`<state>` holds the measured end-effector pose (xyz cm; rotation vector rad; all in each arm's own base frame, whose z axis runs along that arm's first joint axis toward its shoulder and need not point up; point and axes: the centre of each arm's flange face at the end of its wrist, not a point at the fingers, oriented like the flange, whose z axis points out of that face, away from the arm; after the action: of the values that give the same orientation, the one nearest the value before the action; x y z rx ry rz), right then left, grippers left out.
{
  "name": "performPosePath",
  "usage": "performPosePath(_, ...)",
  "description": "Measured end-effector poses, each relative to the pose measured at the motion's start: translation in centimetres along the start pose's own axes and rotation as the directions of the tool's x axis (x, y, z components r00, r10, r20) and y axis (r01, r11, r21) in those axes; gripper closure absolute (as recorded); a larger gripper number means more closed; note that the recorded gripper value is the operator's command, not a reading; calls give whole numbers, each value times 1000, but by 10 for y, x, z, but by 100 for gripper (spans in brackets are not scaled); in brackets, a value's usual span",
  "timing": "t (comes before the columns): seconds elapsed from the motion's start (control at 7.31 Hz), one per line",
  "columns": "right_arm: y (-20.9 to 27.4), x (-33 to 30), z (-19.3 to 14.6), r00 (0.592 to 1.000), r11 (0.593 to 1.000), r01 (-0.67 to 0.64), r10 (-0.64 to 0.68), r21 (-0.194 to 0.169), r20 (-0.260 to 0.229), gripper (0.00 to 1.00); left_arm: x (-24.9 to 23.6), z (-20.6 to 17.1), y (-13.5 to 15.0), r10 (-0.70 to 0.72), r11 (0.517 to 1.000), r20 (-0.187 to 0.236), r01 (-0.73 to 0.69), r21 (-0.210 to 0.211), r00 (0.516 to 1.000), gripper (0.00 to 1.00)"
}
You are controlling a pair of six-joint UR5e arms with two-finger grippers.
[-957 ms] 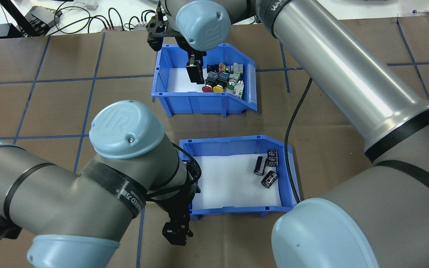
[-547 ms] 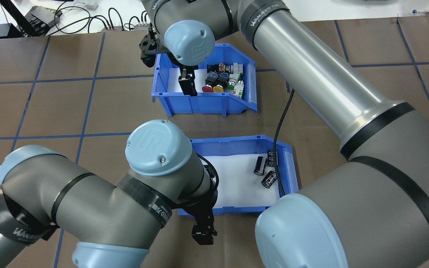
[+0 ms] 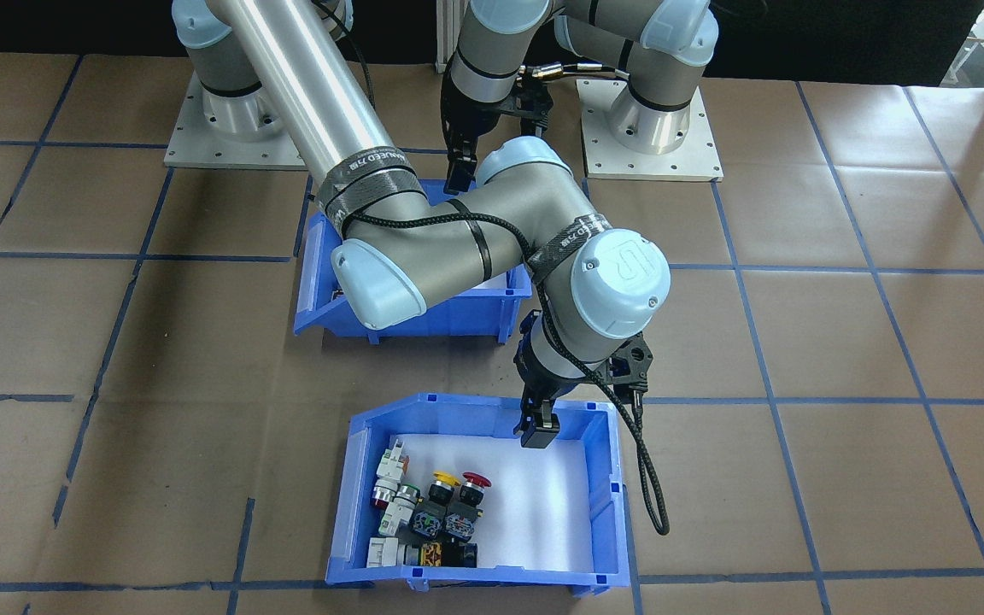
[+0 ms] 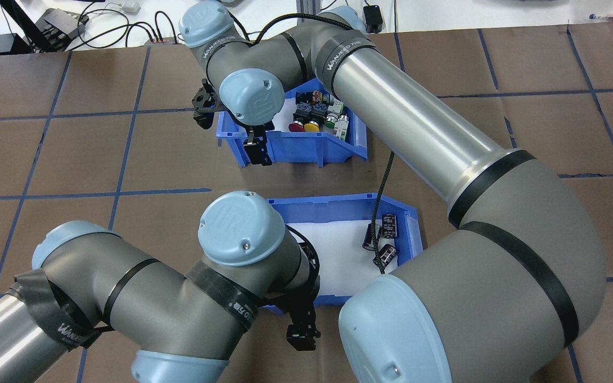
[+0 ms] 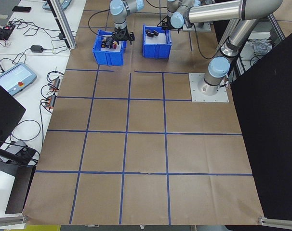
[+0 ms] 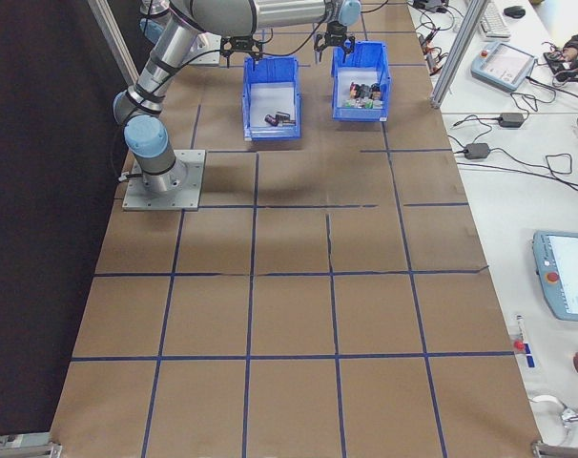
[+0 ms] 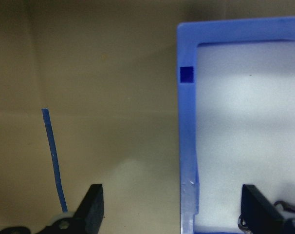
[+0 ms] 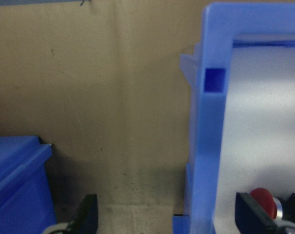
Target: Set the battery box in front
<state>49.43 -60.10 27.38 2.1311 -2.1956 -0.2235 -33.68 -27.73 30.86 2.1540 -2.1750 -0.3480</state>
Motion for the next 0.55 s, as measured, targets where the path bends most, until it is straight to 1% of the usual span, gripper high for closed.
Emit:
performPosePath(0.14,-1,1,4,1000,1000,-2,2,7,-14,30,1,4,1,-1,1000,1,1,-3,1000,1)
performPosePath(0.27,-1,2,5,999,1000,-4,5,15,-33,57,3,9,2,-3,1000,10,3,-8,1000,1)
performPosePath(0.55,0,4,3,999,1000,-2,2,11,-52,92,4,15,4,-6,1000,26,7,-22,1000,1)
